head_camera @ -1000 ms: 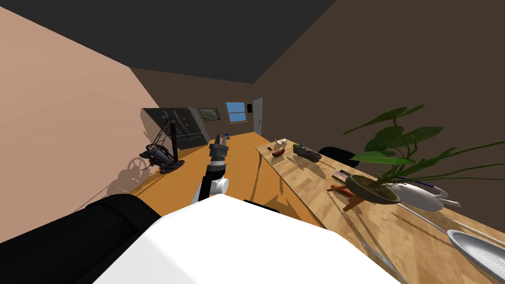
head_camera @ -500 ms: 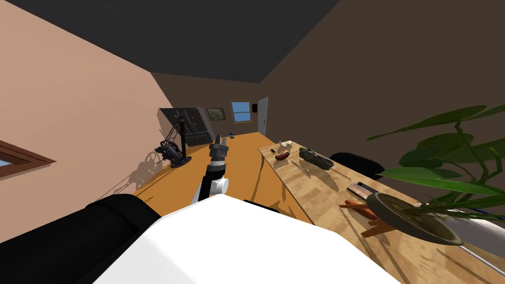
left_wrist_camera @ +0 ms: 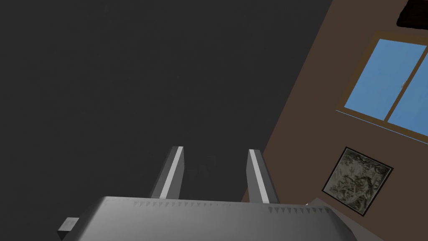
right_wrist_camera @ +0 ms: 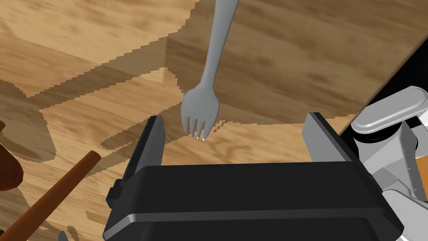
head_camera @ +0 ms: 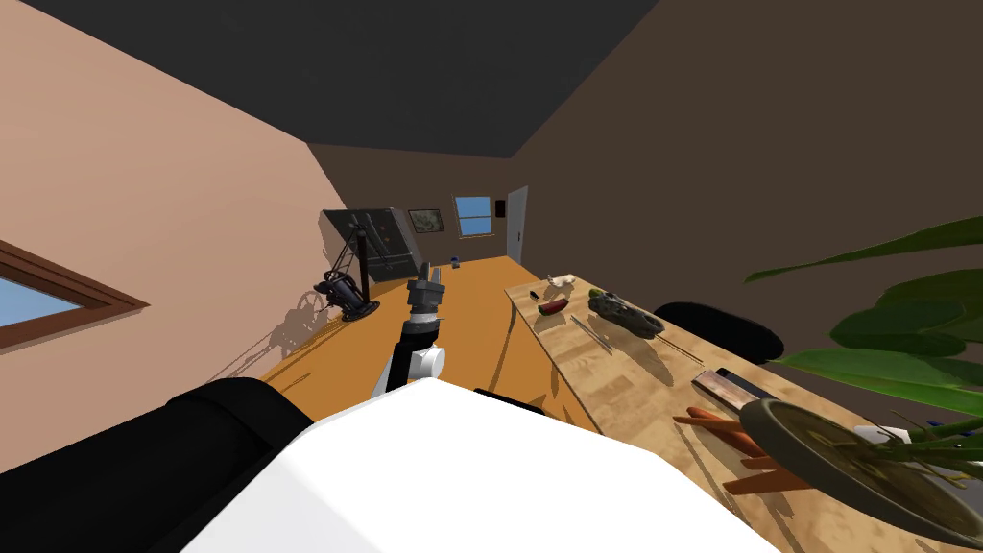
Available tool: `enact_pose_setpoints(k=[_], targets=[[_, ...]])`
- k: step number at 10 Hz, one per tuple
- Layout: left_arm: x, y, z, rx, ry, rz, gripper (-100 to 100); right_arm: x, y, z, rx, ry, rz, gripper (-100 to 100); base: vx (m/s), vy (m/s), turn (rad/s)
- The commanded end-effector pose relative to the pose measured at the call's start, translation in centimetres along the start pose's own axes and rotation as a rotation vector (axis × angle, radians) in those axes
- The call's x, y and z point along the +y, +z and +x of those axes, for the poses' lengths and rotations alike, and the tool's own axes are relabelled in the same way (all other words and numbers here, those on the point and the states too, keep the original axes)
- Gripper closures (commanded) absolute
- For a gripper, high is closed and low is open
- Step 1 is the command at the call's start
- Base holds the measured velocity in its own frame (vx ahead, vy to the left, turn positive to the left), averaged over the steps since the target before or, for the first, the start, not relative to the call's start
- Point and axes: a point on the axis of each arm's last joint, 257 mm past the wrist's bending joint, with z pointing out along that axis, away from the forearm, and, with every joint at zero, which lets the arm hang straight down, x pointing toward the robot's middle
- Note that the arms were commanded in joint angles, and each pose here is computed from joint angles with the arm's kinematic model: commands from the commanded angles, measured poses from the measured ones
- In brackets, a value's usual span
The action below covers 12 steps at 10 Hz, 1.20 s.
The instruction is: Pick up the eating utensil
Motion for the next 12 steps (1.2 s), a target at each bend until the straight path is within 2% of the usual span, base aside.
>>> enact_pose_setpoints(k=[1, 2, 3, 7, 8, 9, 12], targets=[[0.0, 0.0, 0.0, 0.0, 0.0, 0.0, 0, 0.9, 0.8, 0.2, 0.002, 0.01, 0.002, -100, 0.007, -0.048, 0.058], [0.0, 0.0, 0.0, 0.0, 0.0, 0.0, 0, 0.6, 0.5, 0.2, 0.001, 0.01, 0.002, -100, 0.001, -0.019, 0.011], [0.0, 0.0, 0.0, 0.0, 0.0, 0.0, 0, 0.7, 0.5, 0.2, 0.002, 0.008, 0.002, 100, 0.0, 0.0, 0.0], [0.0, 0.0, 0.0, 0.0, 0.0, 0.0, 0, 0.2, 0.4, 0.2, 0.003, 0.006, 0.011, 100, 0.001, -0.003, 0.004], [0.0, 0.0, 0.0, 0.0, 0.0, 0.0, 0, 0.2, 0.4, 0.2, 0.003, 0.006, 0.011, 0, 0.0, 0.0, 0.0], [0.0, 0.0, 0.0, 0.0, 0.0, 0.0, 0, -1.4, 0.0, 0.0, -0.003, 0.006, 0.038, -100, -0.054, -0.016, 0.015], [0.0, 0.0, 0.0, 0.0, 0.0, 0.0, 0, -3.3, -0.5, -1.2, -0.033, 0.024, 0.075, -100, -0.118, -0.01, 0.018]])
